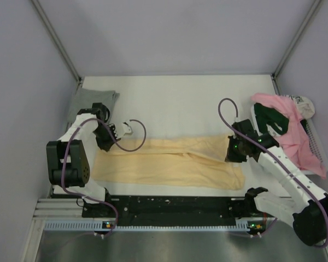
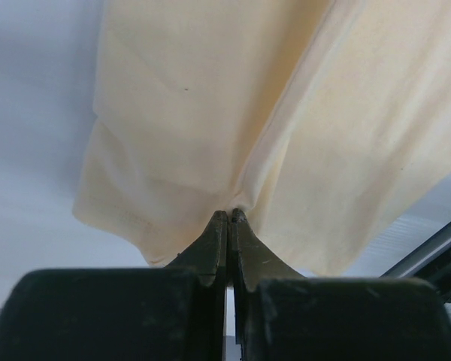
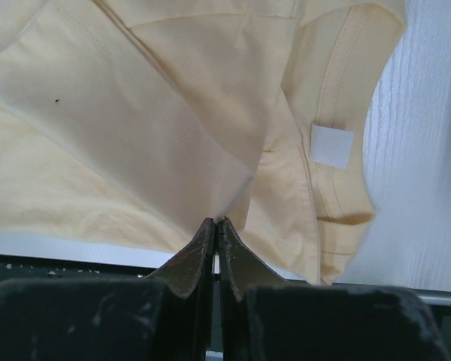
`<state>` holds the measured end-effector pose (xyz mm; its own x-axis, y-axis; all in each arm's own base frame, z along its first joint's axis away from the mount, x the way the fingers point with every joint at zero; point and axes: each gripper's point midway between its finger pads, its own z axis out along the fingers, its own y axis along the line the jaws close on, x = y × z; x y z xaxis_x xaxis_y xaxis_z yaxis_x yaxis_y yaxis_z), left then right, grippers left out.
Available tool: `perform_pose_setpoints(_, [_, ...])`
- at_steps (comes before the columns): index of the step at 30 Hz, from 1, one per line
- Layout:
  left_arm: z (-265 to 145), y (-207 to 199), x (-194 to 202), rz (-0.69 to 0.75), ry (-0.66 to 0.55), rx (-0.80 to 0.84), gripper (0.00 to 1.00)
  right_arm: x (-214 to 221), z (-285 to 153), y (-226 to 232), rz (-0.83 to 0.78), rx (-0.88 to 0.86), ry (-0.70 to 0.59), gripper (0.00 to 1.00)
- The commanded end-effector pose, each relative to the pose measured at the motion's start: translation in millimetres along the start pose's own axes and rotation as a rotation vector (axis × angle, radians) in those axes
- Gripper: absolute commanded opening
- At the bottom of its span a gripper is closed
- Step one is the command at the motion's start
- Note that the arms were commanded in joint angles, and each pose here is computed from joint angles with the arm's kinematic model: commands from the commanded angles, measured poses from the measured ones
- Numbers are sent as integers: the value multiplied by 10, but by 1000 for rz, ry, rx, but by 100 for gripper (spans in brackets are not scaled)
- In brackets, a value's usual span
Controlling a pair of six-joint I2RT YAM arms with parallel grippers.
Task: Fold and stack the t-shirts
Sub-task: Fold the other side of the tshirt into a rectangle
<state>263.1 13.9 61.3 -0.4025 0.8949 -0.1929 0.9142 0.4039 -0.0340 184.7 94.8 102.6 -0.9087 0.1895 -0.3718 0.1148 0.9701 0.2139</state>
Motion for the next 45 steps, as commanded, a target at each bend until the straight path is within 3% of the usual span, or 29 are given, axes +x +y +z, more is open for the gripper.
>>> perform_pose_setpoints(1, [-42, 108, 36, 11, 30, -31, 2, 23, 24, 10, 46, 6, 16, 0])
perform_pose_setpoints(5, [-12, -55, 153, 35, 78, 38, 24, 64, 39, -6, 68, 17, 33, 0])
perform_pose_setpoints(7, [-30, -128, 229, 29, 109, 74, 27, 150, 40, 24, 87, -1, 70, 0])
perform_pose_setpoints(9, [-99, -120, 326, -24, 147, 81, 36, 252, 37, 9, 105, 1, 106, 7])
perform_pose_setpoints(13, [-244, -145, 539, -129, 206, 112, 40, 414, 18, -62, 147, 8, 122, 38])
perform_pose_setpoints(16, [-296, -149, 595, -157, 226, 91, 40, 441, -67, -70, 169, -6, 100, 41])
perform_pose_setpoints(20, [-422, -117, 390, -181, 142, 62, 41, 253, -236, -65, 168, -14, -1, 42])
perform_pose_setpoints(23, [-481, -159, -117, -167, 13, 75, 41, 21, -244, -60, 142, 7, -77, 39])
perform_pose_setpoints(26, [-492, -314, -962, -91, -173, 111, 41, -137, -61, -104, 132, 61, -110, 38])
perform_pose_setpoints(32, [-359, -1002, -2498, 76, -420, 285, 44, -47, 383, -65, 228, 27, -25, 45])
perform_pose_setpoints(35, [-253, -1266, -2934, 147, -482, 337, 47, 114, 477, -128, 266, 39, 6, 50])
perform_pose_setpoints(39, [42, -1423, -3234, 232, -484, 305, 54, 224, 576, -93, 315, -14, 1, 50])
perform_pose_setpoints(42, [270, -1482, -3344, 258, -451, 291, 54, 267, 665, -124, 335, -8, 7, 41])
perform_pose_setpoints(45, [372, -1510, -3407, 259, -450, 307, 54, 272, 674, -161, 332, 5, 3, 12])
